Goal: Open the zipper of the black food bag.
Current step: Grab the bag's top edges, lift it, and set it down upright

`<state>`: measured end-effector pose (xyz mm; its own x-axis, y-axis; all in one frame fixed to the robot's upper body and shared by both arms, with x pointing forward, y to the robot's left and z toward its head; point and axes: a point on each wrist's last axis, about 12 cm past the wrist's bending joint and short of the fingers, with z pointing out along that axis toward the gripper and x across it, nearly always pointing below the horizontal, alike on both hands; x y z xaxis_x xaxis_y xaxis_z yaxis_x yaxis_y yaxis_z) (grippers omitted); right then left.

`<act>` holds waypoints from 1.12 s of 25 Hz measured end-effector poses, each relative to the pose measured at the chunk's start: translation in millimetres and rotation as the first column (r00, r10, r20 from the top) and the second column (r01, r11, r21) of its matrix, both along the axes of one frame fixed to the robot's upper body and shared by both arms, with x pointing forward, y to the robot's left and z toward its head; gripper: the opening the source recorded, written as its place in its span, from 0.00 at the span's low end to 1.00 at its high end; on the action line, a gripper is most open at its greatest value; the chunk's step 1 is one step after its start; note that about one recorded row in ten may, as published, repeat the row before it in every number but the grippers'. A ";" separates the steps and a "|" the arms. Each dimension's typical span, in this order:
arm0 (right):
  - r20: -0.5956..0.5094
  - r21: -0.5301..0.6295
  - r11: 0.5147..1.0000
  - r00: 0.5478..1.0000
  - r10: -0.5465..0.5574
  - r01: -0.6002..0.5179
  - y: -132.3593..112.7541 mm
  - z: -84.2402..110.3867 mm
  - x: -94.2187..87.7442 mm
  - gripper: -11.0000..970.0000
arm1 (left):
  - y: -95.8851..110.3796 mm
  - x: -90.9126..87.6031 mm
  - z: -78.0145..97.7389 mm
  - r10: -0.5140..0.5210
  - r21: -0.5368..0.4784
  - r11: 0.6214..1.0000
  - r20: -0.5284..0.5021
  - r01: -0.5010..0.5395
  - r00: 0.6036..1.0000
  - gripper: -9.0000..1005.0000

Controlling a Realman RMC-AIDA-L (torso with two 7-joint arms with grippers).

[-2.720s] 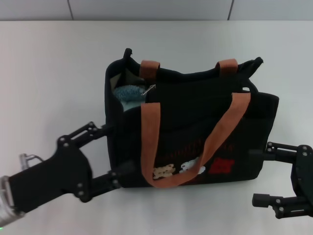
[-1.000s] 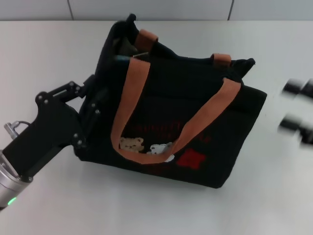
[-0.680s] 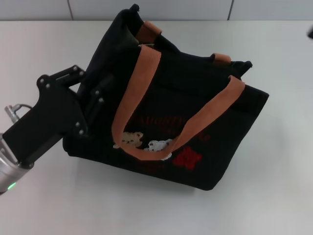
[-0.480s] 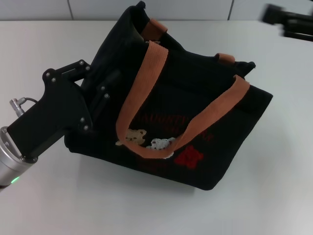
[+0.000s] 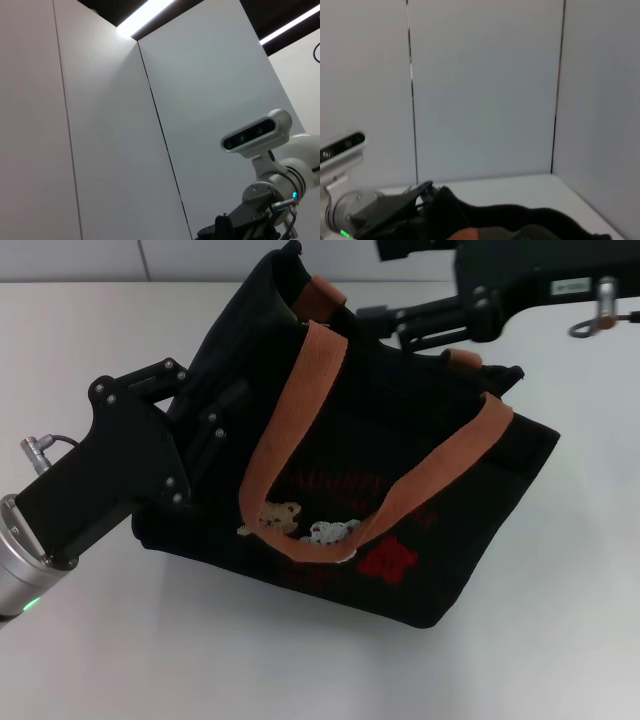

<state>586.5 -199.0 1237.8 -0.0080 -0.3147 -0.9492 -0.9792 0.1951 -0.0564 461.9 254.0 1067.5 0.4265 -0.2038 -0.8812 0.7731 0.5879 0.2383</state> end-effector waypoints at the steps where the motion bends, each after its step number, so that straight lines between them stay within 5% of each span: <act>1: 0.000 -0.016 1.000 1.000 0.004 -0.004 3.5 0.7 0.4 0.80 | 0.0 0.0 0.0 0.000 0.000 1.000 0.000 0.000 1.000 0.21; 15: 0.056 -0.155 0.987 0.997 0.048 -0.038 41.2 16.8 0.6 0.80 | 0.1 1.3 0.9 -0.003 0.003 1.000 0.004 0.003 1.000 0.21; 20: 0.062 -0.164 0.986 0.997 0.038 -0.028 41.4 19.7 2.1 0.59 | 0.2 2.6 1.9 -0.007 0.007 1.000 0.011 0.006 1.000 0.21; 28: 0.064 -0.202 0.979 0.997 0.033 -0.019 41.1 20.1 1.1 0.52 | -0.7 4.1 3.0 -0.016 0.010 1.000 0.016 0.016 1.000 0.21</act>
<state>587.5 -157.9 1257.9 0.0640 -0.4982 -0.8647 -0.9765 0.1476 -0.1573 466.0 253.3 1070.5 0.4370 -0.2020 -0.8765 0.7786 0.5728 0.2562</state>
